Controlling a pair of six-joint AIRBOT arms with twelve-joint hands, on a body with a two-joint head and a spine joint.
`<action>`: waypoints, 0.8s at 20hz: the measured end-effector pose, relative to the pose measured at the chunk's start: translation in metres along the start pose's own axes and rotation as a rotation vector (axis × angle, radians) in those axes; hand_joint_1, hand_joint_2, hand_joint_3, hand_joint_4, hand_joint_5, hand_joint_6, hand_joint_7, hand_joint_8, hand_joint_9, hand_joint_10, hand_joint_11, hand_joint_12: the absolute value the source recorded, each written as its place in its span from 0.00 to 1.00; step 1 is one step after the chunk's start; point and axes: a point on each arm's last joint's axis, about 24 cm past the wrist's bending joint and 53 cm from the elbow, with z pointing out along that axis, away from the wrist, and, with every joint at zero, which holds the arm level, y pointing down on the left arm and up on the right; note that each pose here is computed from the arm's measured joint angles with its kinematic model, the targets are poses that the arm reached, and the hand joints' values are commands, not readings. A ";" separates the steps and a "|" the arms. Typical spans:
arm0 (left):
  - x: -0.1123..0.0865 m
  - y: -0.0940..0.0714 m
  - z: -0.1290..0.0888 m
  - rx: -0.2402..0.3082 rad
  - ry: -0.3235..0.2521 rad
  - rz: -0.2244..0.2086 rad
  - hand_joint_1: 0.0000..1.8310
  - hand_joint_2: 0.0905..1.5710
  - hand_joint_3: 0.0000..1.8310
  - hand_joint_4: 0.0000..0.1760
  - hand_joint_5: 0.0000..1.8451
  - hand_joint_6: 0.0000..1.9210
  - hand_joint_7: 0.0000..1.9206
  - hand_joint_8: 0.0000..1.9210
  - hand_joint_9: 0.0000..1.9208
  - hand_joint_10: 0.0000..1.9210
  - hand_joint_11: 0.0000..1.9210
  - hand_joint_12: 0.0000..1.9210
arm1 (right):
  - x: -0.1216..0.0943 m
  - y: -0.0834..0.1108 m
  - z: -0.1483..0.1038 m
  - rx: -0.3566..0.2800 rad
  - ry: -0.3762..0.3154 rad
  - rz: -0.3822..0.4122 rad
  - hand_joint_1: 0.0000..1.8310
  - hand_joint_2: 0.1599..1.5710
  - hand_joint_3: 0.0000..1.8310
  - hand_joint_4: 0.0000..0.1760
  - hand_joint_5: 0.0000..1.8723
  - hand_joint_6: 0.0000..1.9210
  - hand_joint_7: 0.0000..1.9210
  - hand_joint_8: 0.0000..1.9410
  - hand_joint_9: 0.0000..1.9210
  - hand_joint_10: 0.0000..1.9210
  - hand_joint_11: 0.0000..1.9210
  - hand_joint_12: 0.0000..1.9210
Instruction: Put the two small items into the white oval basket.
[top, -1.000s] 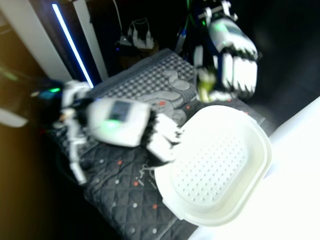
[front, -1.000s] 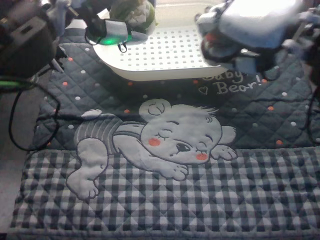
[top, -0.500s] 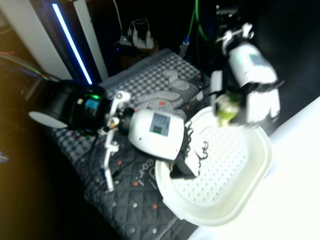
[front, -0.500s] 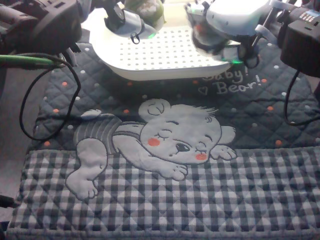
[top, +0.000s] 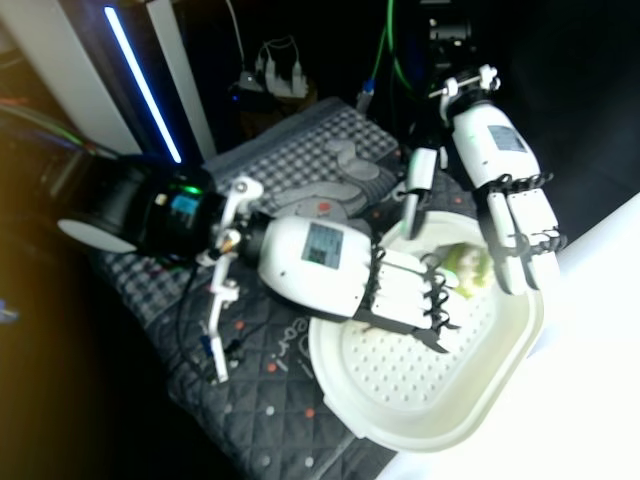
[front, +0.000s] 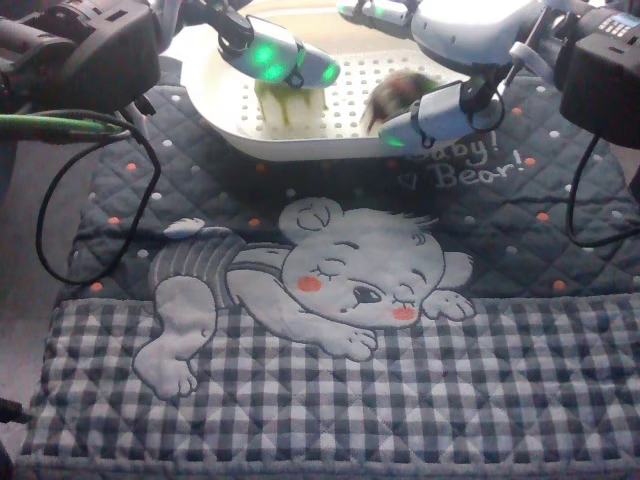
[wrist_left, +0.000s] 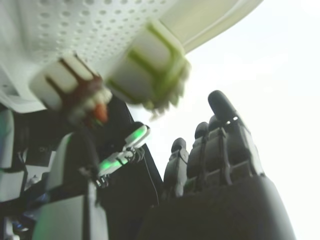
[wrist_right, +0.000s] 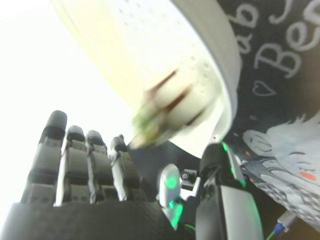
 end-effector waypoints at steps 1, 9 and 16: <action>-0.001 0.000 -0.003 0.002 0.000 0.001 0.34 0.55 0.00 1.00 0.00 0.00 0.00 0.00 0.00 0.00 0.00 0.36 | 0.000 0.002 -0.001 -0.005 0.001 -0.004 0.20 0.58 0.00 0.70 0.00 0.00 0.00 0.00 0.00 0.00 0.00 0.00; -0.038 0.009 -0.092 0.057 -0.089 0.059 0.37 0.62 0.01 0.83 0.00 0.00 0.00 0.00 0.00 0.00 0.00 0.00 | -0.032 -0.011 -0.080 -0.012 -0.013 -0.088 0.14 0.63 0.02 0.95 0.00 0.00 0.00 0.00 0.00 0.00 0.00 0.00; -0.043 -0.001 -0.169 0.166 -0.194 0.037 0.37 0.65 0.00 0.80 0.00 0.00 0.00 0.00 0.00 0.00 0.00 0.29 | -0.071 0.010 -0.140 -0.056 -0.120 -0.178 0.17 0.68 0.00 0.96 0.00 0.00 0.00 0.00 0.00 0.00 0.00 0.00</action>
